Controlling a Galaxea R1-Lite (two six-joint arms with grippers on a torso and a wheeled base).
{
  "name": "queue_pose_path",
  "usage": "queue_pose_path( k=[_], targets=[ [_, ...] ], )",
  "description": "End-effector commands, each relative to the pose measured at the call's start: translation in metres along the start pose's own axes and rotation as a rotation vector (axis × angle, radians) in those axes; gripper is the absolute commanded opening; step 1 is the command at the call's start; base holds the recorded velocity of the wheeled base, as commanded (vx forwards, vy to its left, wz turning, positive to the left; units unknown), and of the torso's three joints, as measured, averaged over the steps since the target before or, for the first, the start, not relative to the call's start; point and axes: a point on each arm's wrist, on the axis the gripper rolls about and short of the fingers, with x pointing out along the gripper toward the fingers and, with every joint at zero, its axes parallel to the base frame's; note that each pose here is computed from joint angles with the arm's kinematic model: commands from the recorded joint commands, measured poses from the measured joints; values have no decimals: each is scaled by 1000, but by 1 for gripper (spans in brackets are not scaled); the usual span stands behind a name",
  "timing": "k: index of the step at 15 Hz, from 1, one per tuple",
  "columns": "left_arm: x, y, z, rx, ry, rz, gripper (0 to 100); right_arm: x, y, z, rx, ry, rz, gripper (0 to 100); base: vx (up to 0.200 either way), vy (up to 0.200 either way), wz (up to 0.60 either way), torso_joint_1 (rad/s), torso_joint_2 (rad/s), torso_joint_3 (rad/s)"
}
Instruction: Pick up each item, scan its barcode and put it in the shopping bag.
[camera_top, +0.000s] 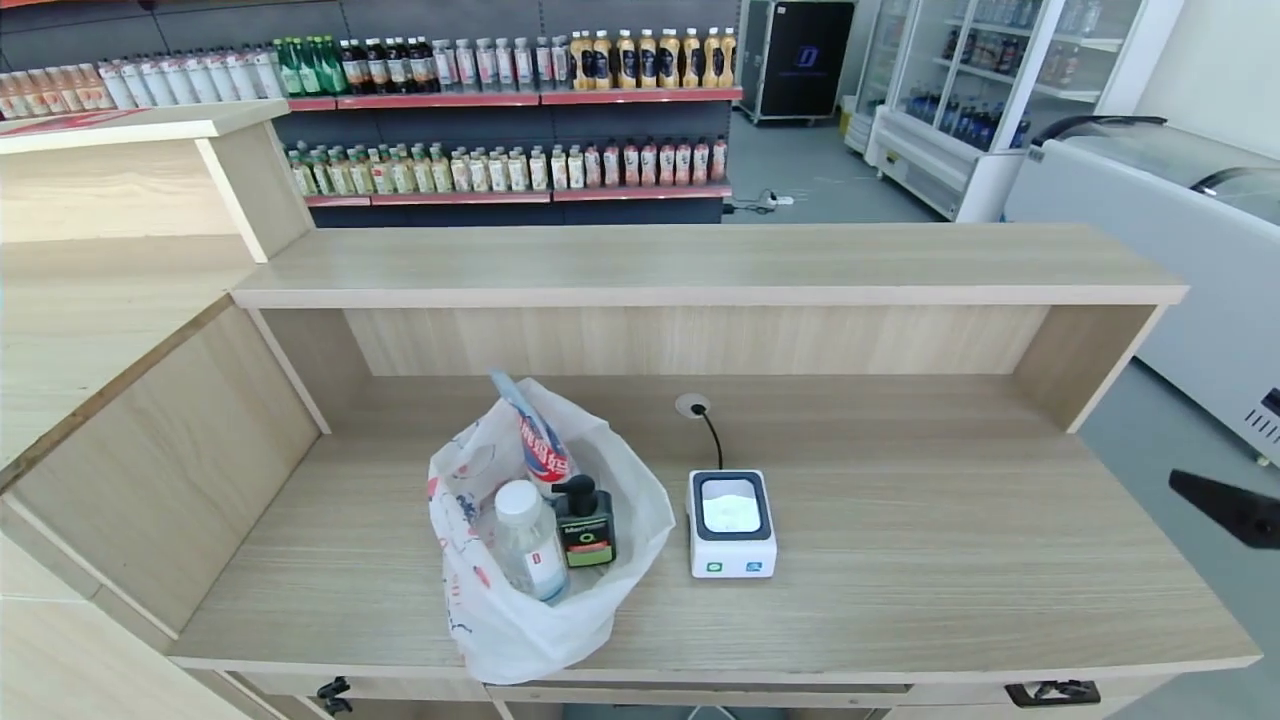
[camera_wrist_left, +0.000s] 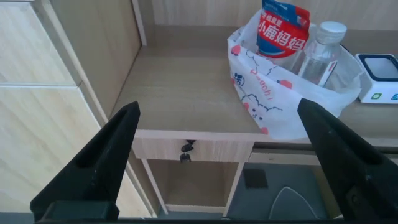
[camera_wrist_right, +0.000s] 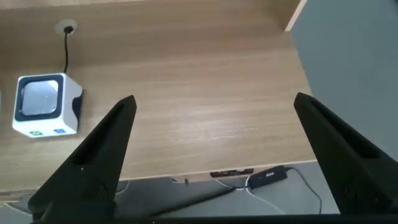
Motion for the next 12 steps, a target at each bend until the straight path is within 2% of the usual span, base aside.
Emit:
queue_pose_path(
  k=[1, 2, 3, 4, 5, 7, 9, 12],
  targets=[
    [0, 0, 0, 0, -1, 0, 100, -51, 9, -72, 82, -43, 35, 100, 0, 0, 0, 0, 0, 0],
    [0, 0, 0, 0, -1, 1, 100, -60, 10, -90, 79, -57, 40, 100, 0, 0, 0, 0, 0, 0],
    [0, 0, 0, 0, -1, 0, 100, -75, 12, -119, 49, -140, 94, 100, 0, 0, 0, 0, 0, 0],
    [0, 0, 0, -2, -1, 0, 100, -86, 12, -134, 48, -146, 115, 100, 0, 0, 0, 0, 0, 0],
    [0, 0, 0, 0, -1, 0, 100, -91, 12, -147, 51, -114, 112, 100, 0, 0, 0, 0, 0, 0],
    [0, 0, 0, 0, -1, 0, 100, -101, 11, -151, -7, -246, 122, 100, 0, 0, 0, 0, 0, 0],
    [0, 0, 0, 0, -1, 0, 100, -104, 11, -154, -5, -303, 117, 100, 0, 0, 0, 0, 0, 0],
    [0, 0, 0, 0, -1, 0, 100, -103, 9, -156, 22, -288, 61, 100, 0, 0, 0, 0, 0, 0]
  ],
)
